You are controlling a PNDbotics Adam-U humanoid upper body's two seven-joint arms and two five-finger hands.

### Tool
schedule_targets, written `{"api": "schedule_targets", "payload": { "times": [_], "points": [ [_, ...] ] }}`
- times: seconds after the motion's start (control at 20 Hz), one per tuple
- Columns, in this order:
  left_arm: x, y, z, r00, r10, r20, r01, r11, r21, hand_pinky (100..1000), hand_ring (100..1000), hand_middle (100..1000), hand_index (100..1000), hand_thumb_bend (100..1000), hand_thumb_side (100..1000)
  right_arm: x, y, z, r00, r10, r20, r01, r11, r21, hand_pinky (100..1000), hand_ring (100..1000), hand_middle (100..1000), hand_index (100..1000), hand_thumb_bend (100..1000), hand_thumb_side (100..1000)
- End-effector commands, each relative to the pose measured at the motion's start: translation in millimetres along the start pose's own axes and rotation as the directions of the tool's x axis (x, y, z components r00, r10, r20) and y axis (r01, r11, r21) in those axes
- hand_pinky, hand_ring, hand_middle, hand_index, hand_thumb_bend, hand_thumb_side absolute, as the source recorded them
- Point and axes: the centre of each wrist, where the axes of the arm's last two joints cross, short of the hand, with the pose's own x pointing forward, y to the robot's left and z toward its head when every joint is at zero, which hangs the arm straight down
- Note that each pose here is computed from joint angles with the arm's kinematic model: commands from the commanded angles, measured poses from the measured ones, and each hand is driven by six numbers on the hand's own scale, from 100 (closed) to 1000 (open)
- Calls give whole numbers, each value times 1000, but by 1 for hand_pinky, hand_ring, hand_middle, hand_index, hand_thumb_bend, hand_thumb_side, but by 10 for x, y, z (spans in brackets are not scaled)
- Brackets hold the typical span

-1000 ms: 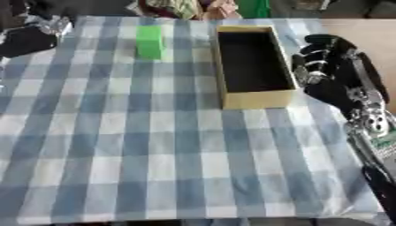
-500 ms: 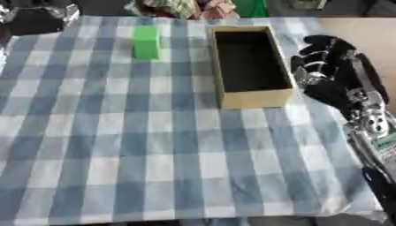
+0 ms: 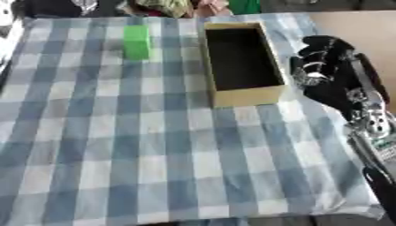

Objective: Pick up objects on the table and place them in the box.

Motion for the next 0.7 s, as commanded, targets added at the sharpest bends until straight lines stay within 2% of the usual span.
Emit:
{"api": "schedule_targets", "payload": {
  "times": [0.05, 0.4, 0.7],
  "points": [
    [1, 68, -103, 998, -56, -20, 56, 998, -22, 641, 678, 718, 867, 541, 100, 108, -21, -47, 999, 2, 41, -3, 1000, 16, 572, 621, 591, 753, 211, 100],
    [-85, -30, -273, 986, -138, -91, 126, 985, -120, 694, 707, 753, 877, 672, 155, 117, 3, -62, 999, 3, 46, -5, 999, 36, 571, 621, 591, 754, 213, 100],
    [-219, -104, -312, 961, -222, -164, 190, 963, -189, 720, 726, 776, 887, 754, 216, 119, 9, -70, 999, 5, 49, -7, 999, 44, 571, 621, 591, 754, 213, 100]
  ]
}}
